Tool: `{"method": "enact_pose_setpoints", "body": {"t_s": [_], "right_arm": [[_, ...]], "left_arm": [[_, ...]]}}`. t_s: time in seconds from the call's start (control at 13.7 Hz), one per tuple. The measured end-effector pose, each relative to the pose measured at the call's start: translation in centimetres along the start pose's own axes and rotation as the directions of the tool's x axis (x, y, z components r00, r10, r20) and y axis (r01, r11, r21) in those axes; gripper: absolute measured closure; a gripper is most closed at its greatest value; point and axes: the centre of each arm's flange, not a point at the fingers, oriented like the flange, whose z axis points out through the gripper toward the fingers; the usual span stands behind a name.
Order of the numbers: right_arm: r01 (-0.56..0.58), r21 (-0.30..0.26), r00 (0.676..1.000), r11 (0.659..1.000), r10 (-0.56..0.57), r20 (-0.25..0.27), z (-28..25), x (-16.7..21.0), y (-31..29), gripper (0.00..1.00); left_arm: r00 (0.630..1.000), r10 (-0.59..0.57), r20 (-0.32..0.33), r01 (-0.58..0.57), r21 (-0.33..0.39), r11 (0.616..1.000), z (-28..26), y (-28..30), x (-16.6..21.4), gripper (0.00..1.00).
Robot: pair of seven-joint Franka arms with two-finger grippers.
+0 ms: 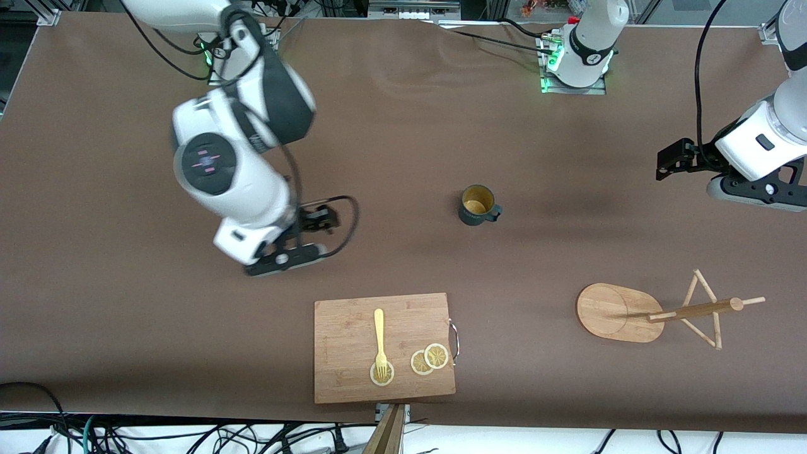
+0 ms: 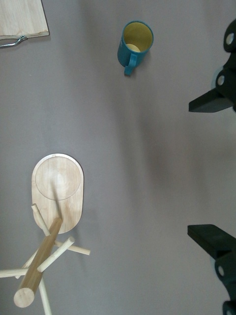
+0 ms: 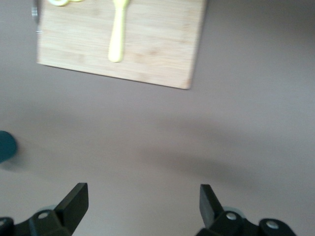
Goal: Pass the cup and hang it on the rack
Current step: 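Withdraw the right gripper while the left gripper moves toward the mug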
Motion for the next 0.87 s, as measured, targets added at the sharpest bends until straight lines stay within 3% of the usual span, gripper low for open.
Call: {"method": "enact_pose_setpoints", "body": {"t_s": [0.15, 0.36, 0.51, 0.87], "right_arm": [[-0.041, -0.029, 0.999, 0.999, 0.042, 0.011, -1.3, 0.1, 5.7, 0.0], [-0.016, -0.082, 0.998, 0.997, 0.02, 0.056, -3.8, -1.3, 12.5, 0.0], [0.003, -0.107, 0.997, 0.994, 0.005, 0.079, -6.0, -2.7, 16.6, 0.0], [-0.103, -0.08, 0.991, 0.992, 0.108, 0.074, -11.0, -7.1, 25.4, 0.0]], "left_arm": [[1.0, 0.0, 0.008, 0.0, -0.001, 1.0, 0.2, 0.0, 0.0, 0.0], [0.993, 0.015, 0.114, -0.013, -0.012, 1.0, 3.8, 0.5, 0.9, 0.0], [0.989, 0.02, 0.147, -0.019, -0.006, 1.0, 5.6, 0.5, 1.7, 0.0], [0.99, 0.023, 0.14, -0.021, -0.015, 1.0, 5.3, 0.0, 1.8, 0.0]]}}
